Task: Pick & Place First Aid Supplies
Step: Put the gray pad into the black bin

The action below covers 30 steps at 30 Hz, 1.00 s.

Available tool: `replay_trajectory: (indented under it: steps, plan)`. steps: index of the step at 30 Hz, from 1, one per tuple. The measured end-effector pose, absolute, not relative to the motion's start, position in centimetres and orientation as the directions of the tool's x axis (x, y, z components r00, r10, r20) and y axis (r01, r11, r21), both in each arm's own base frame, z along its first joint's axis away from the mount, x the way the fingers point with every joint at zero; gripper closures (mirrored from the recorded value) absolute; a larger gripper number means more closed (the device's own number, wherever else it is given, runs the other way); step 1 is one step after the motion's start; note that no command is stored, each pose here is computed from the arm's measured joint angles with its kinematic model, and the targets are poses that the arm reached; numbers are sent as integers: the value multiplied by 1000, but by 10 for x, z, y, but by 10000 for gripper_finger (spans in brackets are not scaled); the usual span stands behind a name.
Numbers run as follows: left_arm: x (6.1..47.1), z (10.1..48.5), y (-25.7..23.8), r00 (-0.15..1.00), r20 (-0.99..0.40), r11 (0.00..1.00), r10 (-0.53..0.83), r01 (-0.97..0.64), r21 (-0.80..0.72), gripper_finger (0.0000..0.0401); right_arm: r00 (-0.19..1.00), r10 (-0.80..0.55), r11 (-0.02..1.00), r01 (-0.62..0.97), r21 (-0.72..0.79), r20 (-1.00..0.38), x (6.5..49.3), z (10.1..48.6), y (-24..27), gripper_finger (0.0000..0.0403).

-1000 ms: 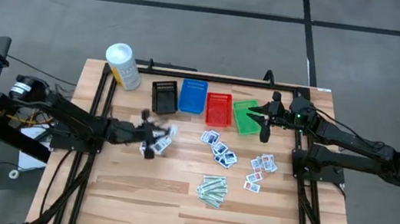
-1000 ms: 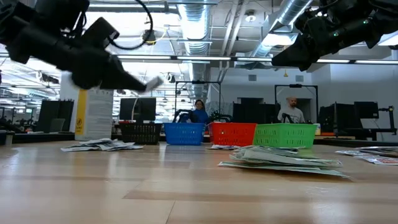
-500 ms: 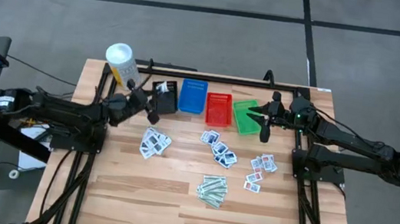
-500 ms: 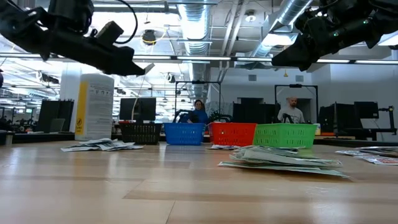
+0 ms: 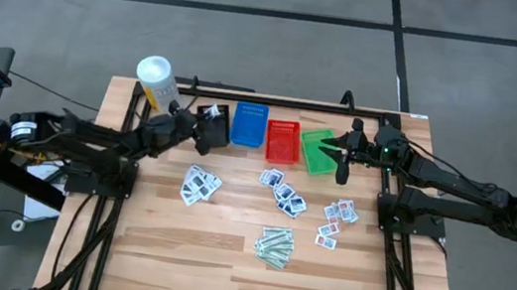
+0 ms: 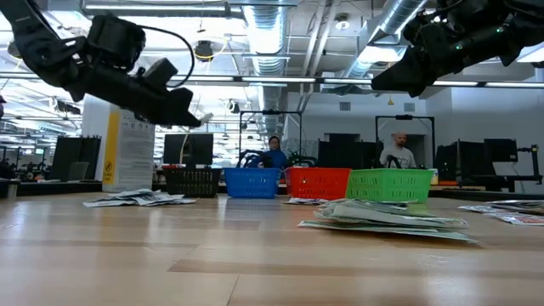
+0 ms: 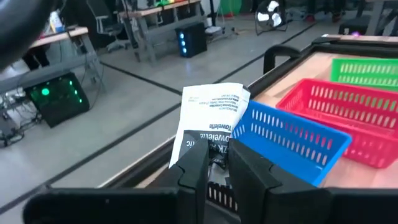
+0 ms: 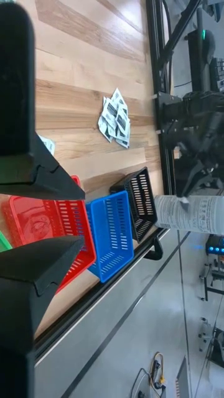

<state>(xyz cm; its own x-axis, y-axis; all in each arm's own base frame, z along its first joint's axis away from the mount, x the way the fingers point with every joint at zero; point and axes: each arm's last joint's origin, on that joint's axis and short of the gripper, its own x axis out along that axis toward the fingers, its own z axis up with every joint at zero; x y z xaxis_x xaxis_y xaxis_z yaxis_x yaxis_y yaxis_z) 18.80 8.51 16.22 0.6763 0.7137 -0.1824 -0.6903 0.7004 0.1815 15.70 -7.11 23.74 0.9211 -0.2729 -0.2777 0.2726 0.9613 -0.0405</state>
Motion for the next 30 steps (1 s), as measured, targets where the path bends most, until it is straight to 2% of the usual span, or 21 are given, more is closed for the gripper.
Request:
replay_trajectory:
  steps: [5,9,20,30]
  plan:
    - [190,150,90,653,-234,692,721,-694,197,341,921,-273,961,273,-41,-277,157,237,-71,305]
    - [189,143,97,623,-258,666,739,-734,137,341,921,-273,961,272,-40,-277,157,237,-71,305]
    - [189,138,102,602,-266,646,753,-753,124,339,921,-273,961,273,-41,-277,157,237,-71,305]
    - [189,138,102,602,-266,646,753,-753,123,292,921,-273,961,273,-40,-278,157,237,-71,305]
